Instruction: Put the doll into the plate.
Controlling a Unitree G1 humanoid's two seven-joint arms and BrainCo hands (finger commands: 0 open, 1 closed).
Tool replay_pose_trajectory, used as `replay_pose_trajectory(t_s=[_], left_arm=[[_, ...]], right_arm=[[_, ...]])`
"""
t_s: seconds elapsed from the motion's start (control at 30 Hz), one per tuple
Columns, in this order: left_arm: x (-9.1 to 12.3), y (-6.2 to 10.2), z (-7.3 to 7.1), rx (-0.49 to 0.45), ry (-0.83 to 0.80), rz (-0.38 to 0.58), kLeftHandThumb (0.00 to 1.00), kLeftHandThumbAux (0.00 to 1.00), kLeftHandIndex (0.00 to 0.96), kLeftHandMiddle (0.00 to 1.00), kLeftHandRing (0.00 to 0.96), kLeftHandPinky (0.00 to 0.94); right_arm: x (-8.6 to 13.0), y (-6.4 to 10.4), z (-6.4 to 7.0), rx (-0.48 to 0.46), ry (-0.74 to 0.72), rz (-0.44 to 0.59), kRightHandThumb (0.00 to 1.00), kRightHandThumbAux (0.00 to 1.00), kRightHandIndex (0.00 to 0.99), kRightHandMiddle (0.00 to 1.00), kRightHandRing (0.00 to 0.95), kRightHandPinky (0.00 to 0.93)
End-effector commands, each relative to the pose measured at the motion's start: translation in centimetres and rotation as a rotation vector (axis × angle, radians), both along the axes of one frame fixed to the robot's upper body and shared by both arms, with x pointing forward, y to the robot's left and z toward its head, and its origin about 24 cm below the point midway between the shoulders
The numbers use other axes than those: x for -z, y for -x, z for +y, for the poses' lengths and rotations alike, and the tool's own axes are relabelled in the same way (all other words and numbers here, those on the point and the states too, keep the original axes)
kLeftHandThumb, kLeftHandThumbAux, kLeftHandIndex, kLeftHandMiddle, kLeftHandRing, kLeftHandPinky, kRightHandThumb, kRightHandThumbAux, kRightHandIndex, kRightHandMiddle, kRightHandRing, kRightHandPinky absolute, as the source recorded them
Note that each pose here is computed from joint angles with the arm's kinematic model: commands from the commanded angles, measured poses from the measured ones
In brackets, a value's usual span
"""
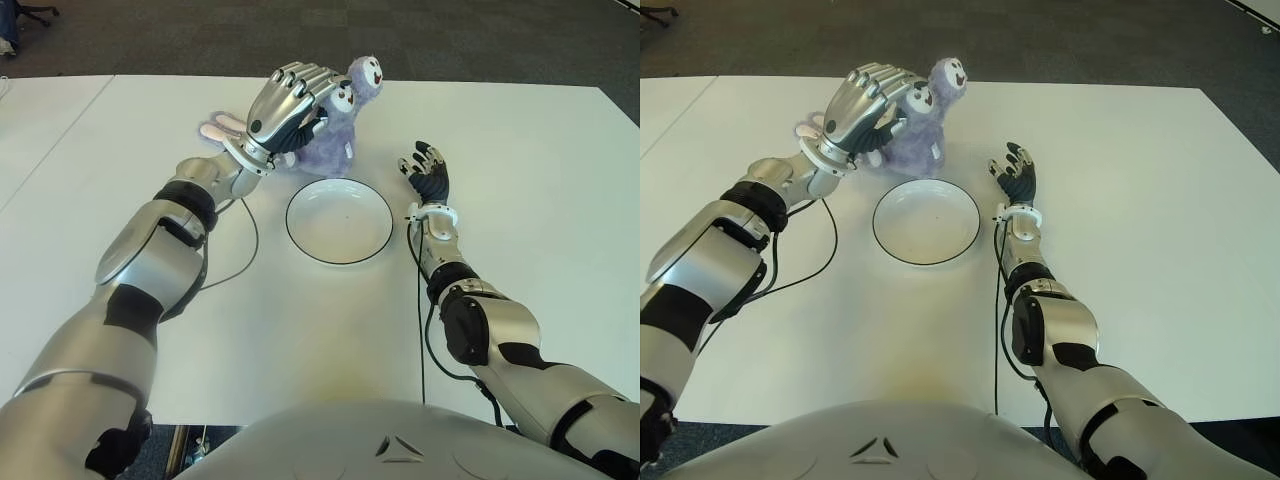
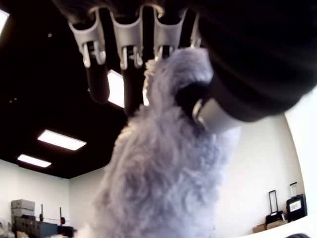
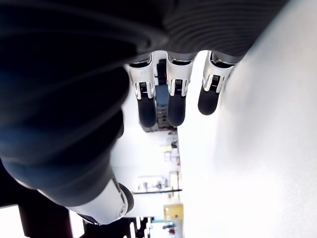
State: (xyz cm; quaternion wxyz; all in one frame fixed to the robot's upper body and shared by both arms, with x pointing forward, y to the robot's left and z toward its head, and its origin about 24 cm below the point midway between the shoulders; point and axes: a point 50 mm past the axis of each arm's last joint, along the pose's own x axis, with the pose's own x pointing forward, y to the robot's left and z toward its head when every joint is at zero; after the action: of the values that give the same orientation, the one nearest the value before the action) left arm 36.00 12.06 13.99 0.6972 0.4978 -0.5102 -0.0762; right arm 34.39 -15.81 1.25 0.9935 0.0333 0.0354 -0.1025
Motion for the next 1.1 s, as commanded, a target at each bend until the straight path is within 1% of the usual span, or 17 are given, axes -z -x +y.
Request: replay_pose_trajectory(t_s=[0.03, 0.23, 0.3, 0.4, 0.77, 0.97, 1.0, 1.07, 1.1], left_arm=[[-3.3, -0.2, -0.2, 0.073, 0.019, -0.081, 0.723, 0.699, 0.440, 0.860, 0.848, 0.843], [-3.8, -0.2, -0.2, 0.084, 0.008, -0.099, 0.723, 0.699, 0.441, 0.862, 0.851, 0.846], [-3.9, -0.2, -0.2, 0.084, 0.004, -0.106, 0.723, 0.698, 0.441, 0.868, 0.855, 0.853], [-4.1, -0.2, -0.2, 0.089, 0.001, -0.114, 0.722, 0.698, 0.441, 0.869, 0.854, 0.851], [-4.5, 0.0, -0.6, 0.125, -0.008, -0.147, 0.722, 0.698, 0.441, 0.863, 0.847, 0.848], [-4.7, 0.2, -0.8, 0.146, -0.016, -0.181, 0.722, 0.698, 0.441, 0.866, 0.850, 0.852], [-4.7, 0.2, -0.9, 0.149, -0.017, -0.186, 0.722, 0.698, 0.441, 0.867, 0.850, 0.852], [-4.8, 0.3, -1.0, 0.158, -0.020, -0.203, 0.722, 0.698, 0.441, 0.867, 0.850, 0.851], [-4.9, 0.3, -1.0, 0.162, -0.020, -0.210, 0.722, 0.698, 0.441, 0.865, 0.848, 0.848]], right_arm=[[8.7, 6.5, -0.4, 0.039, -0.059, 0.437, 0.427, 0.874, 0.196, 0.130, 0.098, 0.111], [8.6, 6.4, -0.4, 0.043, -0.072, 0.433, 0.429, 0.875, 0.195, 0.134, 0.105, 0.123], [8.6, 6.5, -0.4, 0.042, -0.069, 0.435, 0.422, 0.874, 0.184, 0.134, 0.106, 0.108], [8.6, 6.5, -0.4, 0.046, -0.071, 0.432, 0.423, 0.875, 0.187, 0.137, 0.111, 0.124], [8.7, 6.5, -0.4, 0.045, -0.052, 0.445, 0.438, 0.866, 0.194, 0.141, 0.107, 0.099], [8.7, 6.5, -0.5, 0.041, -0.048, 0.445, 0.413, 0.879, 0.185, 0.134, 0.097, 0.090], [8.7, 6.5, -0.5, 0.041, -0.049, 0.444, 0.413, 0.881, 0.188, 0.135, 0.102, 0.108], [8.7, 6.5, -0.5, 0.041, -0.053, 0.440, 0.415, 0.881, 0.191, 0.138, 0.105, 0.113], [8.6, 6.5, -0.5, 0.041, -0.054, 0.438, 0.431, 0.877, 0.200, 0.141, 0.110, 0.122]])
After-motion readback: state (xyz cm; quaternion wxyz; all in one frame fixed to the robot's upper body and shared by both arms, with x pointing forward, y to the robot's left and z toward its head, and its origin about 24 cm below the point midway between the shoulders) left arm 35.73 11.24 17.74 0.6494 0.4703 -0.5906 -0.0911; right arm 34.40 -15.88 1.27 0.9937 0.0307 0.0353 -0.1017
